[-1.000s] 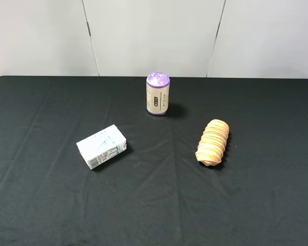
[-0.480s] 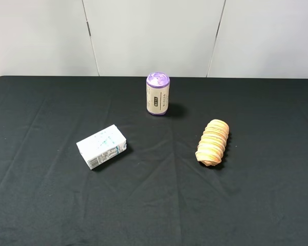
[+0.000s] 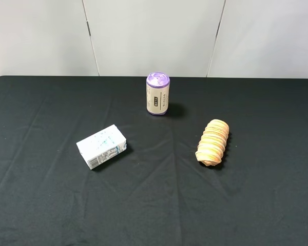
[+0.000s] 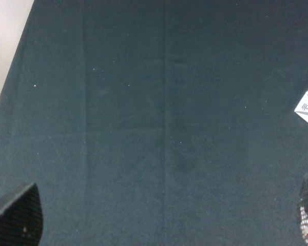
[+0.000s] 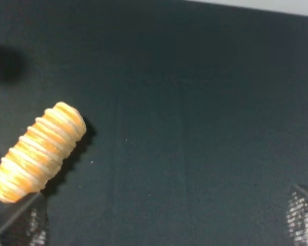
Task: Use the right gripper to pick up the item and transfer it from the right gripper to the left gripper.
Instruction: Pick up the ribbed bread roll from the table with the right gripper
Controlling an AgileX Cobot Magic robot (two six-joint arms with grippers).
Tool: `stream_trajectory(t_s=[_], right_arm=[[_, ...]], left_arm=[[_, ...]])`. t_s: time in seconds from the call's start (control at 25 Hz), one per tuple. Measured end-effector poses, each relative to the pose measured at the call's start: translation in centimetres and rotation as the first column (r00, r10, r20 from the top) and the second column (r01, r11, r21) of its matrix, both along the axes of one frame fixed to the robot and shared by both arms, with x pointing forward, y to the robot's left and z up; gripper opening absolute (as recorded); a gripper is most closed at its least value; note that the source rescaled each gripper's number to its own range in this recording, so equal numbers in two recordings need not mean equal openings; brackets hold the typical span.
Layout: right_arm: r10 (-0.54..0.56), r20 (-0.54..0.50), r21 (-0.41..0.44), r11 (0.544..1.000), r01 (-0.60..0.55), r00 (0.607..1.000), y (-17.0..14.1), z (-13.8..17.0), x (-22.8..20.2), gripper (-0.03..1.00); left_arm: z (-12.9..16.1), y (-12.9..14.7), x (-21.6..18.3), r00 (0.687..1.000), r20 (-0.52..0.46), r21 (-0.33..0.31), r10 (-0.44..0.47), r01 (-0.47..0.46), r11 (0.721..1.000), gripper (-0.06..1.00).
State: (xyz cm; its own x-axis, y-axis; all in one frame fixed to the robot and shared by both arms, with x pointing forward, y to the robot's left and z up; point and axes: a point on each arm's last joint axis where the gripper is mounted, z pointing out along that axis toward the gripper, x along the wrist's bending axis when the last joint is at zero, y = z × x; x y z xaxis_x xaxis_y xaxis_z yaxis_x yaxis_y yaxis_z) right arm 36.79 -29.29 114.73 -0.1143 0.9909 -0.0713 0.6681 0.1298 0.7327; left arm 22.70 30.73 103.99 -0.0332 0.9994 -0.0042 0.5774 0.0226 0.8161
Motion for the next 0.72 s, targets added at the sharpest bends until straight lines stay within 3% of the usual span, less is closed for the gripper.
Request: stream_trajectory(t_s=[0.32,0.52,0.72], right_arm=[[0.182,-0.155,0.022,0.983,-0.181,0.971,4.3,-0.8,5.7,1.00],[0.176,-0.245,0.074,0.984,-0.162,0.953,6.7,-2.0,8.6,1.00],[0.163,-0.378,0.093,0.986,-0.138,0.911,9.3,-5.1,10.7,1.00]], left_arm=[[0.0,0.0,0.0,1.000,0.000,0.000,0.000,0.000,1.000,0.99],[0.0,0.0,0.0,1.000,0.000,0.000,0.000,0.000,1.000,0.99],[0.0,0.0,0.0,1.000,0.000,0.000,0.000,0.000,1.000,0.99]])
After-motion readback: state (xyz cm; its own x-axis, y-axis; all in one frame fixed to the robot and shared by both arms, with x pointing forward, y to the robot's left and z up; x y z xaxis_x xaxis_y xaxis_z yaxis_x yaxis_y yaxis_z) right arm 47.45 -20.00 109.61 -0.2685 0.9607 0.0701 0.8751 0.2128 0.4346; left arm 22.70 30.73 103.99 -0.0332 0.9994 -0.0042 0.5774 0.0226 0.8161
